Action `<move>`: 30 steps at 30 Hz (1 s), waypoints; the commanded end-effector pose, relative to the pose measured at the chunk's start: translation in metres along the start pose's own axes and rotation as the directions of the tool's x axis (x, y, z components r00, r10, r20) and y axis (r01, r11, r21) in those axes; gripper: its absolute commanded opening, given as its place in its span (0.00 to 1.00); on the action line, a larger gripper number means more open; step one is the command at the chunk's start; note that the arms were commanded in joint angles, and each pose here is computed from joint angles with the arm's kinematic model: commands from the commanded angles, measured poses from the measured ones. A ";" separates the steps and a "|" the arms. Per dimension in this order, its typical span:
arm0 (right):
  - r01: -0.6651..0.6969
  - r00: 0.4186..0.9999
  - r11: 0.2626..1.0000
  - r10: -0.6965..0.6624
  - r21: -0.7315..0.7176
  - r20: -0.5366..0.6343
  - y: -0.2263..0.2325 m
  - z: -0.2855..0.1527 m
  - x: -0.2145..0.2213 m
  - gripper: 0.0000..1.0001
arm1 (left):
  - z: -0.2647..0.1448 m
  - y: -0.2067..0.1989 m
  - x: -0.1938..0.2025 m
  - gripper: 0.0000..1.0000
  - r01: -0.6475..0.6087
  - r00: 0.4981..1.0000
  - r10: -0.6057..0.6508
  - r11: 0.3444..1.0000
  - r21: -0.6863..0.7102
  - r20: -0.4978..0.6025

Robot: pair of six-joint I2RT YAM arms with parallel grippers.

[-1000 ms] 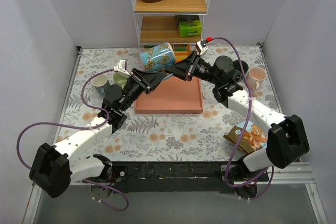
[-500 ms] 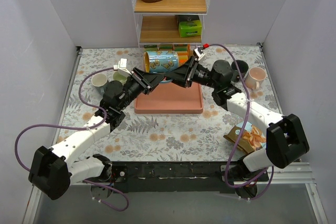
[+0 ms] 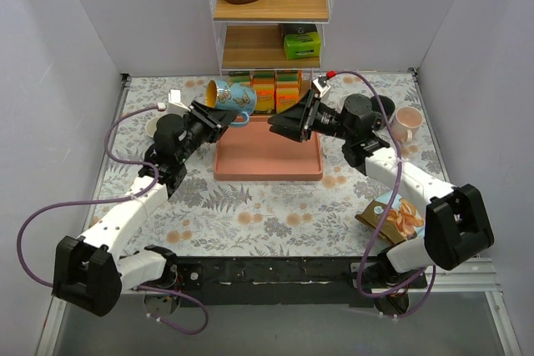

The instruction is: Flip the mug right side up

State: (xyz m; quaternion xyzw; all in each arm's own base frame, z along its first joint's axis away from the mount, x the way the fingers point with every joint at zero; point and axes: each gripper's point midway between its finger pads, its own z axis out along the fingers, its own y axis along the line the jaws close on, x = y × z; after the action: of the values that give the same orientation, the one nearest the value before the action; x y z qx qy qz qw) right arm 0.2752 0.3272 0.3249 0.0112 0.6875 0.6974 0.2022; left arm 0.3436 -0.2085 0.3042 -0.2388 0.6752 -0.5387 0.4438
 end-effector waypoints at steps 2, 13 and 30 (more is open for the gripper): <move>0.044 0.999 0.998 -0.043 0.053 -0.020 -0.005 -0.017 0.007 0.61 | -0.020 -0.051 -0.057 0.00 -0.153 0.976 0.148 0.988 0.017 0.157; 0.099 0.995 0.977 -0.103 0.190 0.009 -0.029 -0.041 -0.014 0.61 | -0.091 -0.020 -0.131 0.00 -0.421 0.788 0.590 0.722 -0.549 0.172; 0.128 0.990 0.986 -0.134 0.105 0.052 0.005 -0.064 -0.025 0.58 | -0.170 0.098 -0.278 0.00 -0.152 0.735 0.654 0.415 -0.897 0.178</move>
State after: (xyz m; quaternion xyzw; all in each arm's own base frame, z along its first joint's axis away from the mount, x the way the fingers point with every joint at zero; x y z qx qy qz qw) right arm 0.2857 0.2661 0.3054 0.0257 0.7367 0.6303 0.2437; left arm 0.3552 0.0874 0.2737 -0.3515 0.7965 0.0376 0.4905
